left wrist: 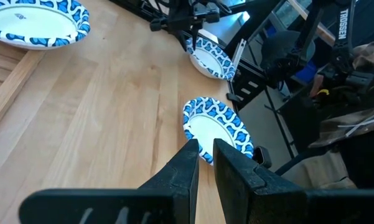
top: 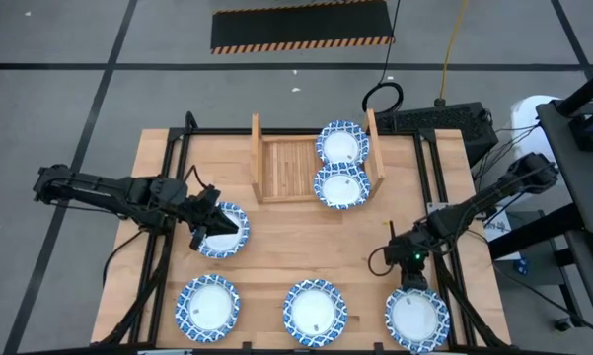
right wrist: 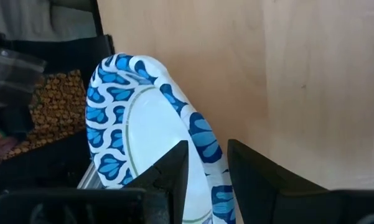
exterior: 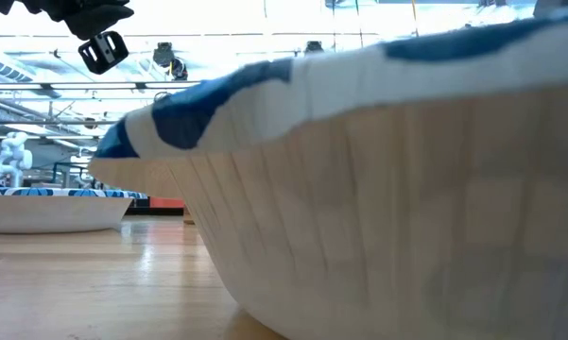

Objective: Place and stack bowls onto a shelf
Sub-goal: Stack the right blue patterned bowl on top of the other blue patterned bowl on the shelf

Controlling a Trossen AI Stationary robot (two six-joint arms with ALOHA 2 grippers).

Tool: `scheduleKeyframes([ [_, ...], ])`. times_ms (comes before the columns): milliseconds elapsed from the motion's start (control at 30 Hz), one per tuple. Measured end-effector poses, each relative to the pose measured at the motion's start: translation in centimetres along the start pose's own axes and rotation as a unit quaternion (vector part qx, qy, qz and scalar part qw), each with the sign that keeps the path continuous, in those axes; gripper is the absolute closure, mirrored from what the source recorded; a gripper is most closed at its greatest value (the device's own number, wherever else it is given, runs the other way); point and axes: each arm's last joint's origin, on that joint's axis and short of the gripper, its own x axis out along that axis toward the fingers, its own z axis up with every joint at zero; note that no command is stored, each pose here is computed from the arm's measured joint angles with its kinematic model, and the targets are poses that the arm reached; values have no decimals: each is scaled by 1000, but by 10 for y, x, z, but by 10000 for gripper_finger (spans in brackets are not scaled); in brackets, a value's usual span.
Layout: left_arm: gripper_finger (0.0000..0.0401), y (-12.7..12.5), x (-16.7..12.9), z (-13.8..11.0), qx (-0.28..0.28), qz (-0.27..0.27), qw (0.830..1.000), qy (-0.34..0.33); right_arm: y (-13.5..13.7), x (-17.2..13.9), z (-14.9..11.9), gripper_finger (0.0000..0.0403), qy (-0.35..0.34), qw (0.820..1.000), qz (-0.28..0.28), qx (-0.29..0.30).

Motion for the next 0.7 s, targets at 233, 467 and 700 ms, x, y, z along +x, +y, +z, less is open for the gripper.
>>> scheduleKeyframes([
  [233,348,0,0,0,-9,0,1000,0,-6,8,-8,298,7,1000,10,3],
  [467,348,0,0,0,-9,0,1000,0,-14,12,-11,337,-2,1000,20,15],
  [700,348,0,0,0,-9,0,1000,0,-9,12,-7,396,-25,999,45,-8],
])
